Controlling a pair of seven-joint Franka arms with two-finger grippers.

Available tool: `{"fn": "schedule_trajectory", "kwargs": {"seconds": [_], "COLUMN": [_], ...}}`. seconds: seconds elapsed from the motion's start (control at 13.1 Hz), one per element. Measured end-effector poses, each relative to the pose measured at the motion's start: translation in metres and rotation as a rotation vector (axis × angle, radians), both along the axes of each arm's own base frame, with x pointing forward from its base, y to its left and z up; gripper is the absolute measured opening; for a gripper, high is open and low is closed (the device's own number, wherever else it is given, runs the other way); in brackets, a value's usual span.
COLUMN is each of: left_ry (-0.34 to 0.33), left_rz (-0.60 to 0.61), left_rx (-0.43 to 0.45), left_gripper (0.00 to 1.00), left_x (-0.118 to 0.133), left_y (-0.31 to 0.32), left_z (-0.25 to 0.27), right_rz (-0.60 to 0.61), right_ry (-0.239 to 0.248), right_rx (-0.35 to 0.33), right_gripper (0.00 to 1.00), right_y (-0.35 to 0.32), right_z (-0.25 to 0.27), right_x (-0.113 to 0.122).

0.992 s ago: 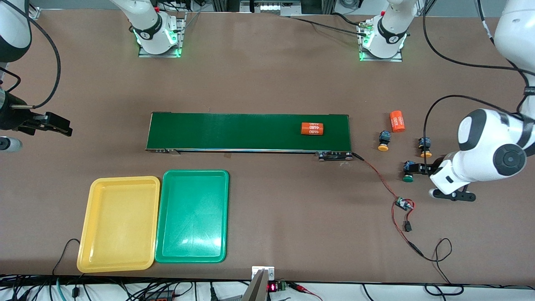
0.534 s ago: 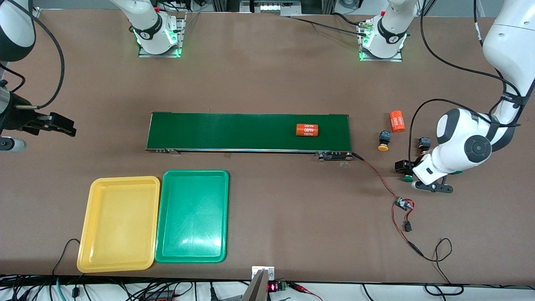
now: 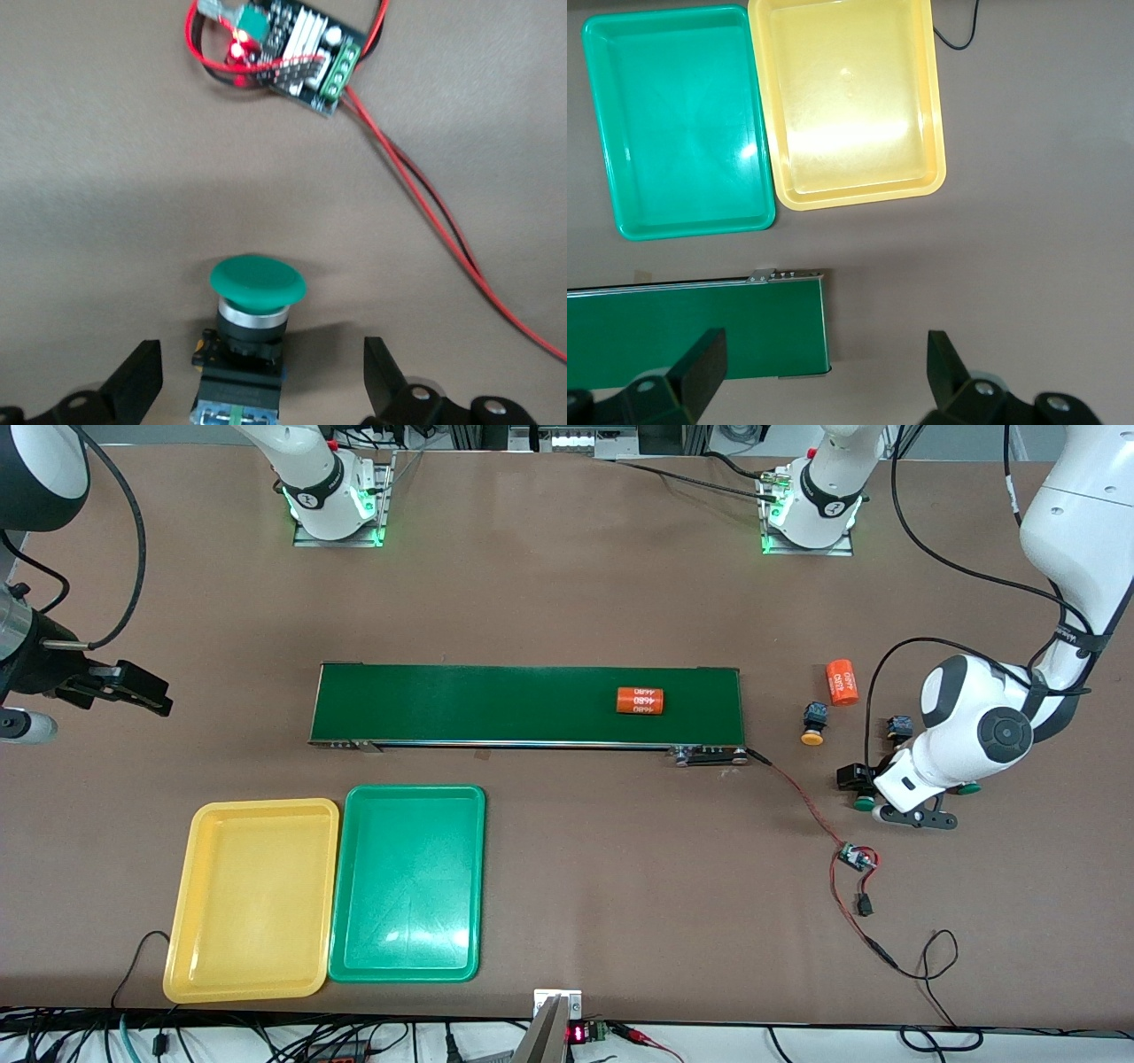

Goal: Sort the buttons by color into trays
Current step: 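Carry the green button onto the belt and release it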

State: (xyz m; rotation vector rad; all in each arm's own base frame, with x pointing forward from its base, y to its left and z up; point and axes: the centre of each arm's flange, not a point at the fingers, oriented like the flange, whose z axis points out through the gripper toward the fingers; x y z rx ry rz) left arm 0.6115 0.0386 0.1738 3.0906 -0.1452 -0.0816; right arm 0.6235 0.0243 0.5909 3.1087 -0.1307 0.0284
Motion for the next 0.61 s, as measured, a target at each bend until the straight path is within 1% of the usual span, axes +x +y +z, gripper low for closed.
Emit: {"fn": "schedule_trajectory", "kwargs": {"seconds": [0.08,0.15,0.23,0.31,0.38,0.53,0.61], "left_ry": [0.008,0.013,0.014,0.013,0.010,0.002,-0.001], "left_rz": [0.007,0.014,0.018,0.018,0.017,0.013,0.008], "left_rx": [-0.001,-0.001,-0.001,-0.001,0.001,0.003,0.000], "left_gripper": [0.96,0.96,0.87,0.74,0.64,0.42,0.42], "left_x": [-0.003,-0.006,-0.006,-0.006,-0.006,-0.004,-0.003], "left_y": [0.004,0.009,0.011,0.011,0.011,0.009,0.006], "left_z": [-0.005,-0.007,-0.008,-0.007,-0.006,-0.001,0.000], "right_rz": [-0.002,-0.005,-0.010,-0.016,-0.019,-0.019,-0.018], "right_ry": [0.000,0.000,0.007,0.022,0.027,0.020,0.015], "right_rx": [0.000,-0.001,-0.002,-0.003,-0.002,0.001,0.002], "right_gripper": [1.00,1.00,1.00,1.00,1.00,1.00,1.00], "right_y": [-0.001,-0.003,-0.006,-0.009,-0.010,-0.011,-0.011], "right_z": [0.000,0.000,0.001,0.005,0.013,0.038,0.048], "right_x": [0.000,0.000,-0.001,-0.005,-0.010,-0.023,-0.028]}}
